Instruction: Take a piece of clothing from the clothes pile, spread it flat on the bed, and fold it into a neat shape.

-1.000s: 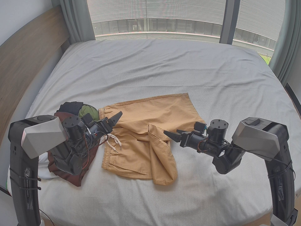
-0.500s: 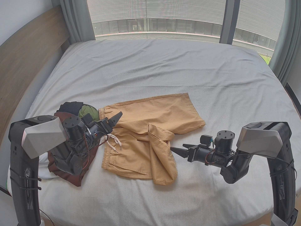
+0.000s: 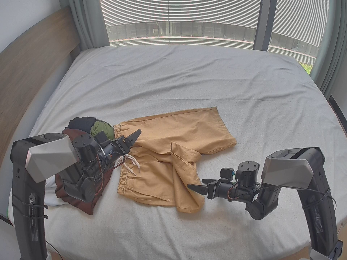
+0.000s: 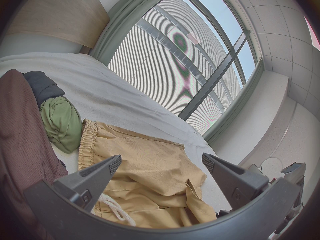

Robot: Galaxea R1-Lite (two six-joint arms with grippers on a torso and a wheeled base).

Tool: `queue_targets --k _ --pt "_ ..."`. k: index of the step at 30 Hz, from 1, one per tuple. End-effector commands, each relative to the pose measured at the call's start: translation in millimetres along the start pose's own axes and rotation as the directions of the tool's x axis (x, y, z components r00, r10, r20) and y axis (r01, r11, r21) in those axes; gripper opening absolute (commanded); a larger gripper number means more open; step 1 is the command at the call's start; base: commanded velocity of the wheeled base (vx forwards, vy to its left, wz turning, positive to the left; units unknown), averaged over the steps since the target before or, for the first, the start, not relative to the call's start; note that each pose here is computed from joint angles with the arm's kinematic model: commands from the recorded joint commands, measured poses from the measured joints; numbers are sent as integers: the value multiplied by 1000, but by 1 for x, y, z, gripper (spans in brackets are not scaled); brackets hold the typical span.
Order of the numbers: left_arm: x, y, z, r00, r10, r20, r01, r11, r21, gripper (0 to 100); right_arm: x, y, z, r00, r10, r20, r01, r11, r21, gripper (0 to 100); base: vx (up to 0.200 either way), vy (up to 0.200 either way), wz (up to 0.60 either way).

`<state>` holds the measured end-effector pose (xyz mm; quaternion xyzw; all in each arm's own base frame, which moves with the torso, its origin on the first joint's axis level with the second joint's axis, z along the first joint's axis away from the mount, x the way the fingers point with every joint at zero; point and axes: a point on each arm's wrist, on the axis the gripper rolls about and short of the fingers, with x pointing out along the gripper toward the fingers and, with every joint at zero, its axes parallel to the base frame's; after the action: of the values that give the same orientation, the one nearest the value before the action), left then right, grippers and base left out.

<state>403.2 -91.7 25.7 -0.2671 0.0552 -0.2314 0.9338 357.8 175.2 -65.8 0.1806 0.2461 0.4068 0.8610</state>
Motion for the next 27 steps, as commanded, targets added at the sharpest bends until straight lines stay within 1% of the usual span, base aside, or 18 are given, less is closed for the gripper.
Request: queue_targets --k 1,6,9,10,11,15,22,27 --pt "0 0 -1 1000 -1 -2 1 1000 -1 100 6 1 -12 1000 10 -28 -9 1000 9 100 0 0 0" --pt "0 0 -1 1000 -1 -2 1 1000 -1 100 11 10 -19 998 32 -49 -32 999 10 100 0 0 0" --pt "0 0 -1 1000 -1 -2 1 1000 -1 100 13 15 -22 997 48 -57 -46 998 30 100 0 0 0" --pt "0 0 0 1000 0 0 0 1000 0 100 13 20 -24 996 68 -66 -64 996 61 100 0 0 0" --pt "0 0 0 1000 -2 -1 2 1000 0 100 12 22 -24 995 77 -65 -72 995 74 100 0 0 0" --pt "0 1 0 1000 1 -1 -1 1000 -1 100 4 36 -16 990 139 -26 -135 983 121 100 0 0 0" --pt "0 1 -1 1000 1 -2 -1 1000 -3 100 -18 52 -4 987 159 -38 -152 979 132 100 0 0 0" --pt "0 2 -3 1000 4 -6 -4 1000 -4 100 -27 53 -1 988 148 -38 -141 980 138 100 0 0 0"
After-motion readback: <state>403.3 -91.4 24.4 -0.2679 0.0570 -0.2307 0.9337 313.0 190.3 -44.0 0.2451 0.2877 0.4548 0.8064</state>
